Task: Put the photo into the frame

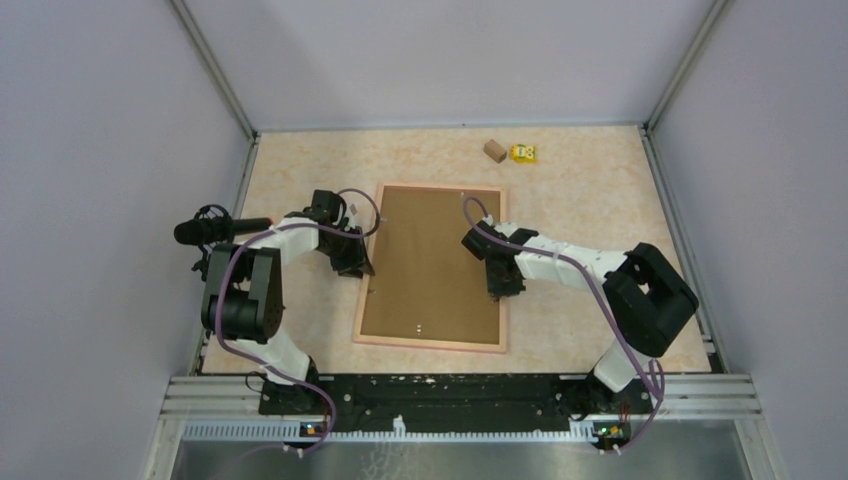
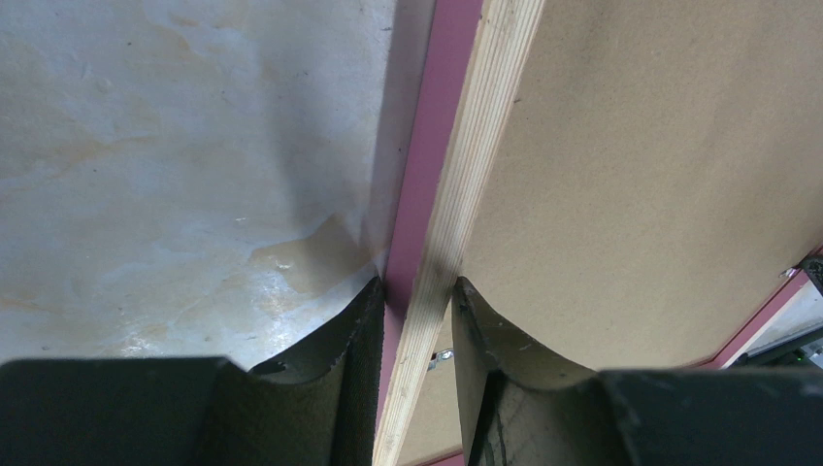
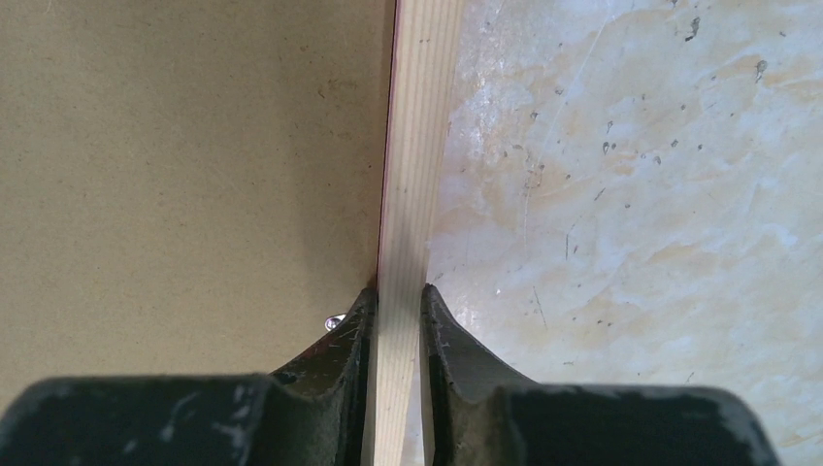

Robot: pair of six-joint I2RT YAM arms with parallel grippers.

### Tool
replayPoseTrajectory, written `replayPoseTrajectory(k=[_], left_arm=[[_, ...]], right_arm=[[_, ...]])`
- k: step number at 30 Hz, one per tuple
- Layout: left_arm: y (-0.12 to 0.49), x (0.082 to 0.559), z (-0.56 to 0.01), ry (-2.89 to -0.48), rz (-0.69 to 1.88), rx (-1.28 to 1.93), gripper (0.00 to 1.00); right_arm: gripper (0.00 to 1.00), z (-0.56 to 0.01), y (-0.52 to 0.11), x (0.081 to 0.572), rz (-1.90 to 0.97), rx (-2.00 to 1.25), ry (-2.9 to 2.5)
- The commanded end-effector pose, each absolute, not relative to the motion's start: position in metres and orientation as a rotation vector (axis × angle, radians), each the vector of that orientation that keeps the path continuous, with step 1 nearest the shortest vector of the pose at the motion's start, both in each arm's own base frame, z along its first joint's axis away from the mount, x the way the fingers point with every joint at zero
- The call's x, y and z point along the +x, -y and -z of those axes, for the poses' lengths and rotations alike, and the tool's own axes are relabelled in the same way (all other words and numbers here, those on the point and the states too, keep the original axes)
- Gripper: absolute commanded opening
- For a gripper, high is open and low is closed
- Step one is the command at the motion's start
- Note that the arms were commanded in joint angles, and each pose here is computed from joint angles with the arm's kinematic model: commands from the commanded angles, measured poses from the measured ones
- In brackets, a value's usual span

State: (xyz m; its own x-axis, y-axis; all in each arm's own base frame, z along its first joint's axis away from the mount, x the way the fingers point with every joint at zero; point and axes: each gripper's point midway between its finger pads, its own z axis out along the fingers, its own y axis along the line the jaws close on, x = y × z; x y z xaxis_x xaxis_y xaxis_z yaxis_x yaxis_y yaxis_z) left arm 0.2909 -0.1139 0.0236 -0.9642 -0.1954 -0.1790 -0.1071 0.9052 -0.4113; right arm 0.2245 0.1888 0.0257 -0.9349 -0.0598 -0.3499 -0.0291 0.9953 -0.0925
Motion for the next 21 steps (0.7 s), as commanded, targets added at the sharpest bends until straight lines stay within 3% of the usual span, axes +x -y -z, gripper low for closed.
replayPoseTrajectory(k=[1,5,9,15,21], left_arm=[[0.111,0.276,-0.016,-2.897,0.582,-0.222,0.37],[0.112,0.275,-0.016,-2.897,0.59,-0.222,0.37],[0.115,0.273,-0.017,-2.898,0.617,-0.223,0.37],[0.135,0.253,-0.024,-2.903,0.82,-0.243,0.37],[0.155,0.219,-0.039,-2.878,0.978,-0.258,0.36]], right_arm=[[0.07,0.005,-0.196,0.187,0.079,-0.135,-2.936],[0.1,0.004,-0.203,0.192,0.047,-0.128,-2.92],[0.27,-0.003,-0.22,0.209,-0.066,-0.106,-2.866],[0.26,-0.016,-0.242,0.252,-0.303,-0.09,-2.758],[0.21,-0.024,-0.235,0.307,-0.27,-0.307,-2.666]])
